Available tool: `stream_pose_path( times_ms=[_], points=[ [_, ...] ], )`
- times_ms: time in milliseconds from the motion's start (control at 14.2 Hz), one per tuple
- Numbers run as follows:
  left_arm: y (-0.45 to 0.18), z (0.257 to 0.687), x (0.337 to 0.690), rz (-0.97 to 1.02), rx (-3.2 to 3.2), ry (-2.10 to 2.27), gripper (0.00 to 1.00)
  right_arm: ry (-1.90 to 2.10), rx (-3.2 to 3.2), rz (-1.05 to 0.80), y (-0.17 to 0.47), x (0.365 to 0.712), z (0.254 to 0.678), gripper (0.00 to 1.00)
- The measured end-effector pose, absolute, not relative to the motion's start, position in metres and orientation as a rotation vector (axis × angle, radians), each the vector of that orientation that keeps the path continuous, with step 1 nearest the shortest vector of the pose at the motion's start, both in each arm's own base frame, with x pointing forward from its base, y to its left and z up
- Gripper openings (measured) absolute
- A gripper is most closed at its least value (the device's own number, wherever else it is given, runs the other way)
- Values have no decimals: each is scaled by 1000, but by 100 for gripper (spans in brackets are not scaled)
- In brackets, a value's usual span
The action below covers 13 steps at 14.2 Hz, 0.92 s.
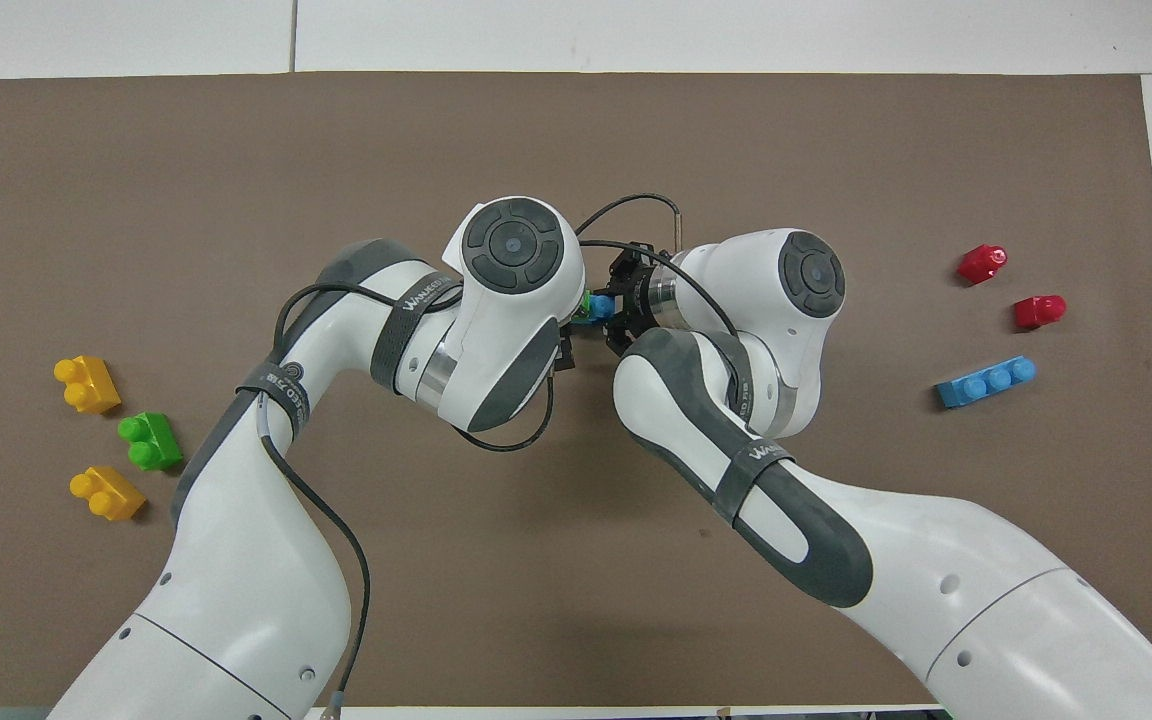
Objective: Remove green block with left arm and hold with right
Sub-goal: 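Pull the green block off with the left gripper while the right gripper holds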
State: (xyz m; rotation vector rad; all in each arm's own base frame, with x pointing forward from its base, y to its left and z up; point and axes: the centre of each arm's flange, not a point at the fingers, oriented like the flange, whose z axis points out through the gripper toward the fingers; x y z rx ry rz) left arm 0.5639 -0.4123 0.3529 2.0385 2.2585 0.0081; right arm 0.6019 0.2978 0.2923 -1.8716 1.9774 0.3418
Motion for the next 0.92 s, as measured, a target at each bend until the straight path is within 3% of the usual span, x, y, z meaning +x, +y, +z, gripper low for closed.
stream_pose_path(
  times_ms=[70, 141, 211, 493, 916],
  points=[
    [-412, 352, 564, 8, 2039, 2259, 91, 1978, -1871, 342, 298, 602, 292, 34],
    [-412, 352, 564, 8, 2039, 2259, 91, 1980, -1867, 344, 298, 602, 292, 34],
    [-412, 352, 564, 9, 2039, 2259, 84, 1983, -1857, 349, 297, 602, 292, 34],
    [-411, 355, 566, 24, 2037, 2251, 39, 1982, -1857, 349, 298, 601, 291, 34],
    [-411, 355, 566, 30, 2048, 2240, 36, 1972, -1863, 343, 298, 601, 291, 34]
  ],
)
